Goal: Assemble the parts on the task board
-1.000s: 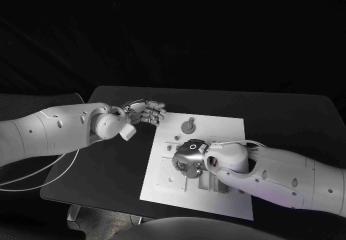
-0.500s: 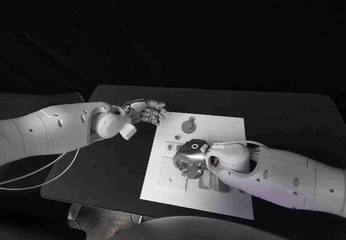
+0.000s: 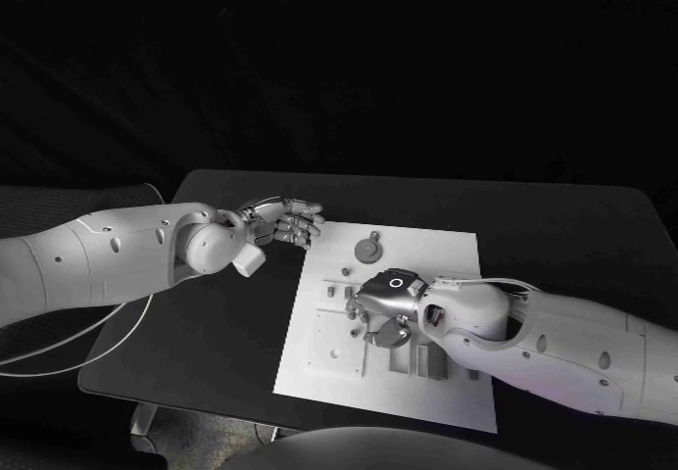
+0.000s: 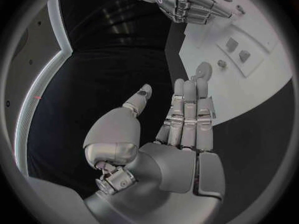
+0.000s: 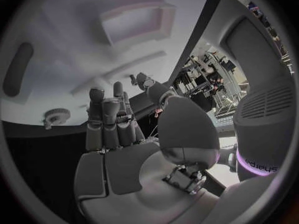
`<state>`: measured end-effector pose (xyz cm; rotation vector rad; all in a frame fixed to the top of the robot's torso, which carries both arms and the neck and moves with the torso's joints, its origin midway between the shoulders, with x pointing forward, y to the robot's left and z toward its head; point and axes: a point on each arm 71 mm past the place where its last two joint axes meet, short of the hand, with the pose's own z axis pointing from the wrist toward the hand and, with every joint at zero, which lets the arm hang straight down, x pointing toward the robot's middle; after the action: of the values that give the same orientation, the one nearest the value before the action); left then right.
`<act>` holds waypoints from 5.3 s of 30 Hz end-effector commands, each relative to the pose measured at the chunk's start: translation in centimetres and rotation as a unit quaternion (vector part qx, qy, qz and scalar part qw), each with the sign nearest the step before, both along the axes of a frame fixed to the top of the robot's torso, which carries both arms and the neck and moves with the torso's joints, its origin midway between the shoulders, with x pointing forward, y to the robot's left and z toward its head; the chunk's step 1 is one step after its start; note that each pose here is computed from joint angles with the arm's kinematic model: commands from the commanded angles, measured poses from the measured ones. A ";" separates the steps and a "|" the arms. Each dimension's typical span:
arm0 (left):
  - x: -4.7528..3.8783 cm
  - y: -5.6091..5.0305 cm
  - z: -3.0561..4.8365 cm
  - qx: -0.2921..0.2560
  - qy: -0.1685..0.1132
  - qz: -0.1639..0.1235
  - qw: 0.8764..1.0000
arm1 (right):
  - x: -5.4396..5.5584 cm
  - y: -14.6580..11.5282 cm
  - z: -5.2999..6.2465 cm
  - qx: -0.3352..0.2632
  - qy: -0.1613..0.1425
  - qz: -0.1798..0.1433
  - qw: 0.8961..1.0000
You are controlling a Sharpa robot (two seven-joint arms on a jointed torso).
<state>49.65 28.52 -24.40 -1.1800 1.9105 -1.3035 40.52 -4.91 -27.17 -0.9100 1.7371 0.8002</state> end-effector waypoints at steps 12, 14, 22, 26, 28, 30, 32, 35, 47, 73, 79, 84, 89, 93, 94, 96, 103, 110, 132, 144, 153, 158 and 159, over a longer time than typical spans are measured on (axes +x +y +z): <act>0.06 0.3 0.29 -0.005 -0.011 0.000 1.000 | 4.1 -6.6 5.9 0.116 -0.022 -0.117 0.986; 0.08 0.4 0.29 -0.005 -0.011 0.001 1.000 | 4.5 -7.7 5.8 0.098 -0.019 -0.130 0.986; 0.16 0.5 0.27 -0.004 -0.013 0.003 1.000 | 4.6 -10.1 4.9 0.033 0.009 -0.158 0.987; 0.20 0.5 0.23 -0.004 -0.013 0.003 1.000 | 4.4 -10.3 4.6 0.012 0.021 -0.155 0.988; 0.21 0.5 0.22 -0.003 -0.013 0.002 1.000 | 4.3 -10.4 4.5 0.007 0.025 -0.155 0.988; 0.24 0.6 0.21 -0.003 -0.013 0.002 1.000 | 4.1 -10.5 4.3 -0.003 0.031 -0.157 0.987; 0.28 0.6 0.19 -0.005 -0.012 0.002 1.000 | 4.2 -10.7 4.1 -0.010 0.034 -0.161 0.986; 0.30 0.6 0.19 -0.006 -0.011 0.003 1.000 | 4.1 -10.8 3.8 -0.019 0.034 -0.161 0.986; 0.32 0.7 0.16 -0.006 -0.009 0.002 1.000 | 3.6 -10.1 3.0 -0.039 0.012 -0.144 0.989; 0.30 0.7 0.08 -0.004 -0.004 -0.001 1.000 | 3.1 -9.0 2.3 -0.044 -0.011 -0.120 0.992; 0.30 0.7 0.08 -0.004 -0.004 0.000 1.000 | 3.1 -8.8 2.1 -0.056 -0.032 -0.111 0.992; 0.30 0.7 0.08 -0.004 -0.004 -0.001 1.000 | 3.1 -8.6 2.0 -0.058 -0.033 -0.109 0.992; 0.30 0.7 0.09 -0.004 -0.004 -0.001 1.000 | 3.0 -8.6 1.9 -0.059 -0.035 -0.107 0.992; 0.30 0.7 0.09 -0.004 -0.004 -0.001 1.000 | 2.9 -8.5 2.0 -0.055 -0.045 -0.105 0.992; 0.29 0.7 0.09 -0.004 -0.004 -0.001 1.000 | 2.9 -8.5 2.1 -0.054 -0.047 -0.106 0.992; 0.29 0.7 0.08 -0.004 -0.004 -0.001 1.000 | 2.9 -8.5 2.1 -0.052 -0.048 -0.106 0.992; 0.30 0.6 0.08 -0.004 -0.003 -0.002 1.000 | 2.7 -8.3 2.2 -0.045 -0.049 -0.104 0.992; 0.30 0.6 0.06 -0.004 -0.003 -0.003 1.000 | 2.2 -8.2 2.7 -0.035 -0.055 -0.100 0.993; 0.66 0.1 0.15 -0.009 -0.015 -0.006 1.000 | -0.4 -1.5 6.7 0.023 -0.086 -0.019 0.996; 2.04 -0.8 0.15 -0.011 -0.033 0.007 0.999 | -2.3 4.0 4.8 0.022 -0.067 0.047 0.996; 2.60 -1.0 0.05 -0.008 -0.030 0.005 0.999 | -4.0 5.2 1.9 0.000 -0.044 0.068 0.997; 2.73 -1.3 0.04 -0.008 -0.030 0.002 1.000 | -4.7 5.5 0.4 -0.008 -0.031 0.075 0.997; 2.74 -1.4 0.03 -0.009 -0.030 0.001 1.000 | -4.8 5.5 0.2 -0.008 -0.029 0.075 0.997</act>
<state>52.33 27.45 -24.56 -1.1426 1.8620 -1.3146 35.92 0.55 -26.77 -1.0426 1.6462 0.8496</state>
